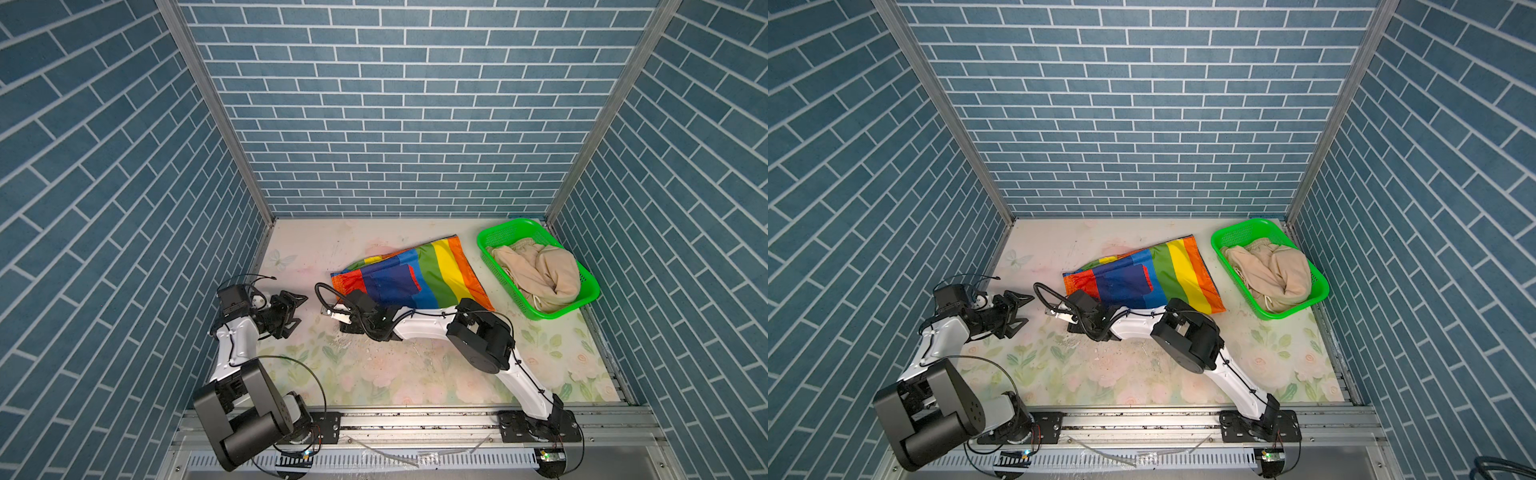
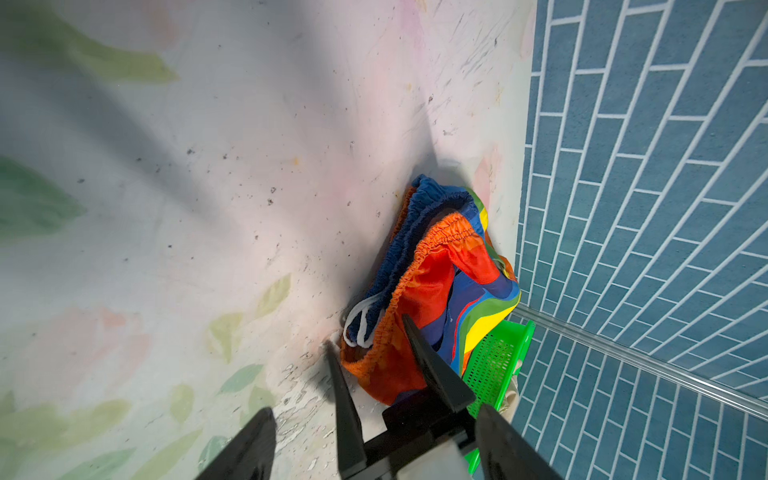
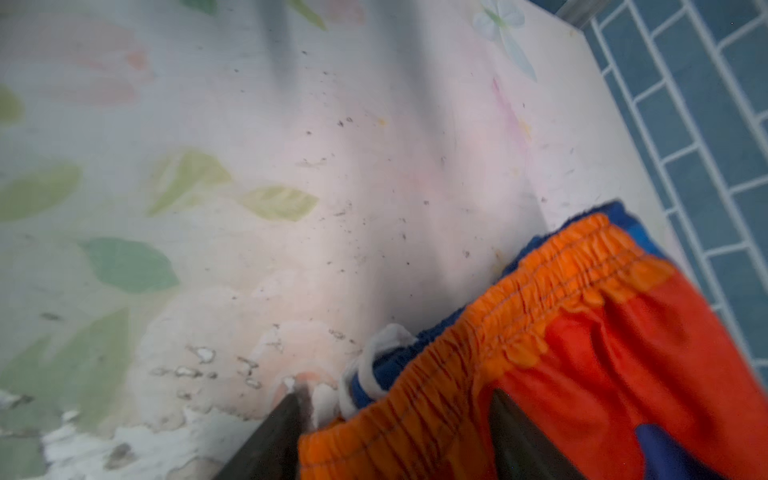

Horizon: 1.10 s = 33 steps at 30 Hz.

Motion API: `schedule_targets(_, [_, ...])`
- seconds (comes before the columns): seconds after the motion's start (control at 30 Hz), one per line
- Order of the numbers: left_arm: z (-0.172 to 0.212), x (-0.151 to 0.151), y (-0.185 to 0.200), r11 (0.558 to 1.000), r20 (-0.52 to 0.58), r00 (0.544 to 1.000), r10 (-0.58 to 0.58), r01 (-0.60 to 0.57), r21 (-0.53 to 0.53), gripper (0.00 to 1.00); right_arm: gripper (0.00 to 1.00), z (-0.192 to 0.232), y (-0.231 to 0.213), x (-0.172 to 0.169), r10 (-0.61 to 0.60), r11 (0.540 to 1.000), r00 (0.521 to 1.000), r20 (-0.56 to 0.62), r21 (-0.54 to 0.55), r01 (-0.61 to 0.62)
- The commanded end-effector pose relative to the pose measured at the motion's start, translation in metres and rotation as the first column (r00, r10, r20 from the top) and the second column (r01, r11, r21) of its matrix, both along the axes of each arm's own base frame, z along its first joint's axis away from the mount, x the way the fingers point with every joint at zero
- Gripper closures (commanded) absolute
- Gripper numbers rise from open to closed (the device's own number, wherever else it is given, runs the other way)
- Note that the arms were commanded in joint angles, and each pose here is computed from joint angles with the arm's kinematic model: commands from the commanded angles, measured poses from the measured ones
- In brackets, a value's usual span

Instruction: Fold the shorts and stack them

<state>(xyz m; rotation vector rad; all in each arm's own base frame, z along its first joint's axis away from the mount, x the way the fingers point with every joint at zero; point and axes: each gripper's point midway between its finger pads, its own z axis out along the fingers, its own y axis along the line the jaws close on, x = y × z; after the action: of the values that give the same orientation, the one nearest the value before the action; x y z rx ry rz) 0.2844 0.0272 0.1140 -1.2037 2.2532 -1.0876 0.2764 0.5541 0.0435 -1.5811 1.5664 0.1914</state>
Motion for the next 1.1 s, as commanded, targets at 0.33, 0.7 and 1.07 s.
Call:
schedule_targets(0.33, [-0.02, 0.03, -0.048, 0.991, 0.021, 0.992, -0.121, 0.119, 0.066, 0.01, 0.98, 0.069, -0.009, -0.015, 0.011, 0.956, 0.931, -0.365, 0.277, 0.097])
schedule_targets(0.7, [-0.024, 0.068, -0.092, 0.989, 0.077, 0.987, -0.14, 0.136, 0.058, 0.0, 1.0, 0.088, -0.021, -0.014, 0.049, 0.89, 0.83, -0.556, 0.402, 0.217])
schedule_targets(1.07, [-0.045, 0.079, -0.113, 0.988, 0.053, 0.988, -0.143, 0.139, 0.067, 0.03, 1.0, 0.088, -0.024, -0.012, 0.051, 0.872, 0.813, -0.58, 0.423, 0.247])
